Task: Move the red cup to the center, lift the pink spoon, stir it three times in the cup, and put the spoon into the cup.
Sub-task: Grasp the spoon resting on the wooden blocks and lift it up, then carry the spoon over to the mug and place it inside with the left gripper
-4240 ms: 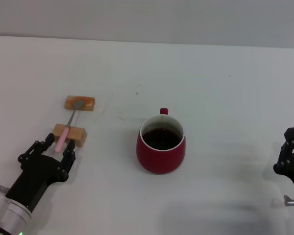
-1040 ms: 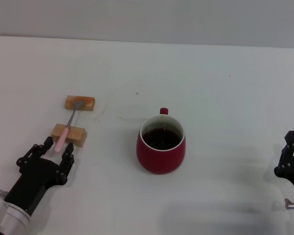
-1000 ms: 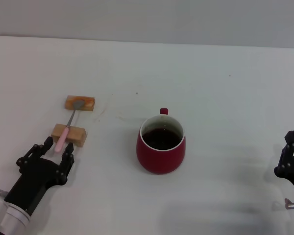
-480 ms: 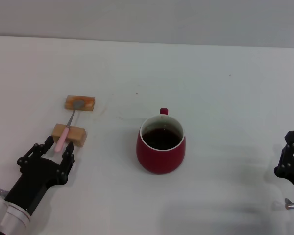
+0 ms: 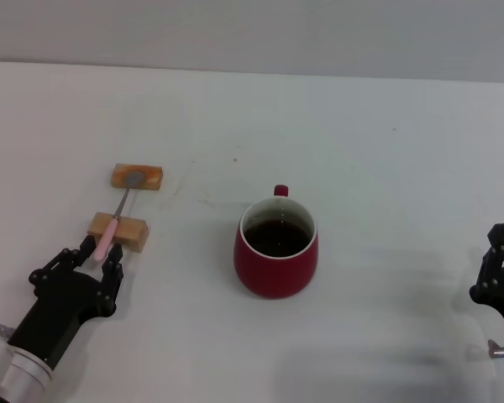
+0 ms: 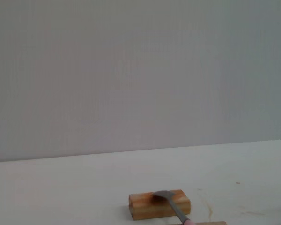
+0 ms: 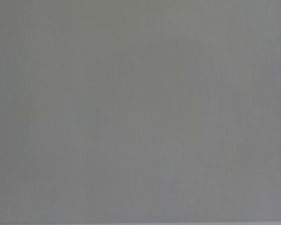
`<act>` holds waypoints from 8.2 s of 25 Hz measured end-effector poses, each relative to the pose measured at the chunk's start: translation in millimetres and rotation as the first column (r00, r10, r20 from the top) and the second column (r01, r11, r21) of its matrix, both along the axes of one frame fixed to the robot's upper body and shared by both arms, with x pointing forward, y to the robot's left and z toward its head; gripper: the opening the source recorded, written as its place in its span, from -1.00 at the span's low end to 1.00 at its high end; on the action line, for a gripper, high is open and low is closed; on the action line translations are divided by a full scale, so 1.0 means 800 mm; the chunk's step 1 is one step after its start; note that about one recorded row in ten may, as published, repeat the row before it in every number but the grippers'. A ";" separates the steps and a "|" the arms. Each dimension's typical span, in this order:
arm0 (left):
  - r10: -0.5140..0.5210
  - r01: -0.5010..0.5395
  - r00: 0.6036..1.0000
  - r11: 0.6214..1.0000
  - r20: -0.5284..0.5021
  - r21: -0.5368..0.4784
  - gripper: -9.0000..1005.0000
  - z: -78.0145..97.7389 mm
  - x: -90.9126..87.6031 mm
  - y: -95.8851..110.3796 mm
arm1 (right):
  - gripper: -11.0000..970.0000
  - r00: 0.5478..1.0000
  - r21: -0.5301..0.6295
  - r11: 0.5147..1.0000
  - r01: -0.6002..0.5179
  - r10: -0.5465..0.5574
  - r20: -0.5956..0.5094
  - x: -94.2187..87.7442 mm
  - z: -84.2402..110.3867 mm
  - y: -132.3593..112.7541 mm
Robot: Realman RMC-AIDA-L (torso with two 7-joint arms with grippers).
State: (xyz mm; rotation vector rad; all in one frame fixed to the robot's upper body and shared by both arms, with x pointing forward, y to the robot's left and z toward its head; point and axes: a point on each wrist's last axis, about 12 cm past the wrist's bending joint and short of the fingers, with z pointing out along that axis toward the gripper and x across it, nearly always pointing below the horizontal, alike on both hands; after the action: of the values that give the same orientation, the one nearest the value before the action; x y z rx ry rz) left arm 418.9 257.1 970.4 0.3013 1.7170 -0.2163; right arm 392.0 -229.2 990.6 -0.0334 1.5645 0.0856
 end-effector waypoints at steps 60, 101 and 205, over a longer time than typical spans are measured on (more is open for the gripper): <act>-0.211 0.262 0.906 0.960 0.367 -0.094 -0.69 0.075 0.053 -0.016 | -0.98 1.000 0.001 1.000 0.018 -0.018 0.001 0.002 0.000 -0.004; -0.443 0.547 0.765 0.831 0.467 -0.107 -0.69 0.110 0.073 -0.043 | -0.98 0.927 -0.072 0.925 0.374 -0.373 0.025 -0.008 -0.004 -0.088; -0.538 0.562 0.803 0.827 0.255 -0.027 -0.70 0.063 0.057 -0.087 | -0.98 0.947 -0.085 0.943 0.321 -0.322 -0.007 -0.010 -0.010 -0.081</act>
State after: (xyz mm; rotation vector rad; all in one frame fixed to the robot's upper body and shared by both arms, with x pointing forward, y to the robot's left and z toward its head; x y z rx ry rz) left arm 464.1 187.2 1020.6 0.7257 1.3375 -0.6689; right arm 384.1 -294.1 982.8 0.1588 1.5747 -0.2375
